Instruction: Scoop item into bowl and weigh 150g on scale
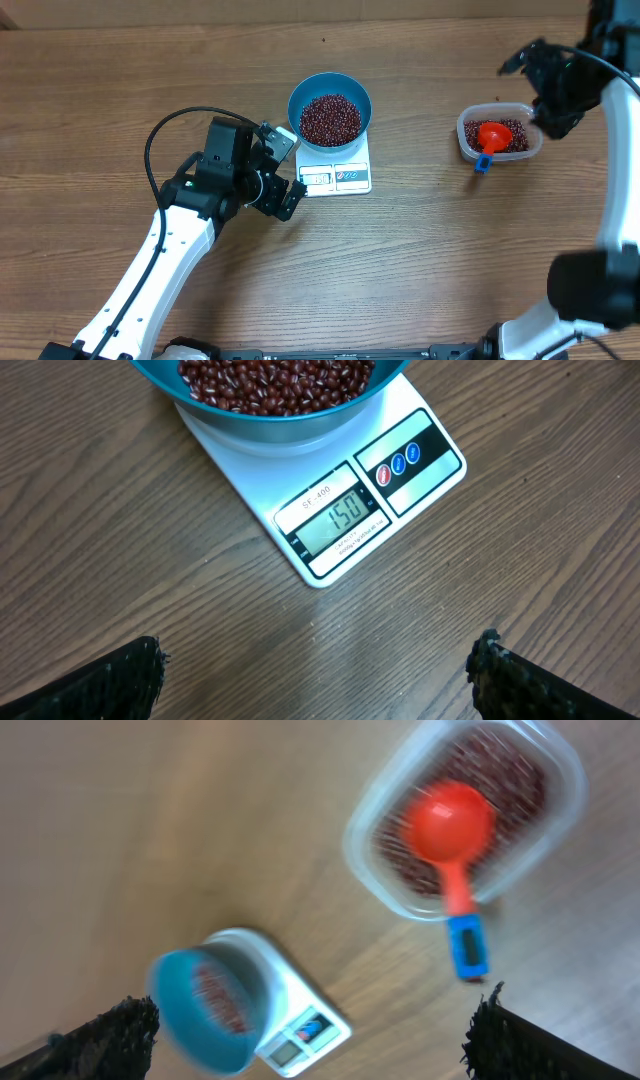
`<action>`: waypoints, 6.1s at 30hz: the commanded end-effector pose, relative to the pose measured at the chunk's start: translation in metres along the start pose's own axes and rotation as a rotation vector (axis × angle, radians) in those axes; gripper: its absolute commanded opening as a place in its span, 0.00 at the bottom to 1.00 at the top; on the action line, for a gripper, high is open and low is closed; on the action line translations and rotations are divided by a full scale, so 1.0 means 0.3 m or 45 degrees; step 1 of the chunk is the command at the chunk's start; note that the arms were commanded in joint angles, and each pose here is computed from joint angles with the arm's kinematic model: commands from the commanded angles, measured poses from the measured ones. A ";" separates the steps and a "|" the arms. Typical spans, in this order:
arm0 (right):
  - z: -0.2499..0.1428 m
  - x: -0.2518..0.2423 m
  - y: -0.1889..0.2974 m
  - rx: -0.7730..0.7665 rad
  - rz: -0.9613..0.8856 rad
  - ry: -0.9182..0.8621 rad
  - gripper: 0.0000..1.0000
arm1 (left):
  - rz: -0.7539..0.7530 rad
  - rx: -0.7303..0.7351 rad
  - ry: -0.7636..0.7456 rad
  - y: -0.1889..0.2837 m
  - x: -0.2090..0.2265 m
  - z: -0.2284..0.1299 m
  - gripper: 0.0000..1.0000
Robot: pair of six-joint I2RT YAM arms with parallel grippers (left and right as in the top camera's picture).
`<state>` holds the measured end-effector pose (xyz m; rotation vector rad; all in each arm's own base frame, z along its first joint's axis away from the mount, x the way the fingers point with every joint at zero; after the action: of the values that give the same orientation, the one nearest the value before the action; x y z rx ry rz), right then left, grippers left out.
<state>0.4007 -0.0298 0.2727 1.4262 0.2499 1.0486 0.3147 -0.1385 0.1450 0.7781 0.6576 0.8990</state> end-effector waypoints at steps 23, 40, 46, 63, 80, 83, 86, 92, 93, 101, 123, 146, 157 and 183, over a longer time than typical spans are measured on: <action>-0.229 0.208 0.545 -0.234 0.521 0.349 1.00 | -0.003 0.010 0.015 -0.008 0.000 -0.005 1.00; -0.350 0.103 0.817 -0.790 0.360 0.830 1.00 | -0.003 0.010 0.015 -0.008 0.000 -0.005 0.99; -0.416 0.035 0.771 -0.917 0.403 0.870 1.00 | -0.003 0.010 0.015 -0.008 0.000 -0.005 0.99; -0.511 -0.170 0.599 -1.402 0.339 1.056 1.00 | -0.003 0.009 0.015 -0.007 0.000 -0.005 1.00; -0.513 -0.262 0.348 -1.688 0.414 0.999 1.00 | -0.003 0.010 0.015 -0.008 0.000 -0.005 1.00; -0.514 -0.265 0.325 -1.715 0.431 0.999 1.00 | -0.003 0.010 0.015 -0.008 0.000 -0.005 1.00; -0.516 -0.262 0.297 -1.706 0.445 1.008 1.00 | -0.003 0.010 0.015 -0.008 0.000 -0.005 1.00; -0.519 -0.266 0.222 -1.671 0.452 1.023 1.00 | -0.003 0.010 0.015 -0.008 0.000 -0.005 1.00; -0.517 -0.270 0.205 -1.668 0.450 1.023 1.00 | -0.003 0.010 0.015 -0.008 0.000 -0.005 1.00; -0.515 -0.297 0.079 -1.669 0.454 1.024 1.00 | -0.003 0.010 0.015 -0.008 0.000 -0.005 1.00; -0.550 -0.354 -0.086 -1.388 0.355 1.070 1.00 | -0.003 0.009 0.015 -0.007 0.000 -0.005 1.00; -0.550 -0.354 -0.086 -1.387 0.355 1.071 1.00 | -0.003 0.010 0.015 -0.008 0.000 -0.005 1.00; -0.550 -0.354 -0.086 -1.387 0.355 1.071 1.00 | -0.003 0.009 0.015 -0.007 0.000 -0.005 1.00; -0.550 -0.354 -0.086 -1.387 0.355 1.071 1.00 | 0.111 -0.118 -0.015 0.094 0.022 0.041 1.00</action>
<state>0.2362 0.0098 0.1724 0.0010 0.0364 1.6096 0.3147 -0.1366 0.1507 0.7694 0.6403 0.9135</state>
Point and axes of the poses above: each gripper's point midway between its finger pads, its own y axis back along the fingers, its own x axis along the line the jaws close on, z = x × y, the point moved 1 cm from there along y, back along the fingers, and after that the axes turned 8 degrees about y, right-handed, at the moved point
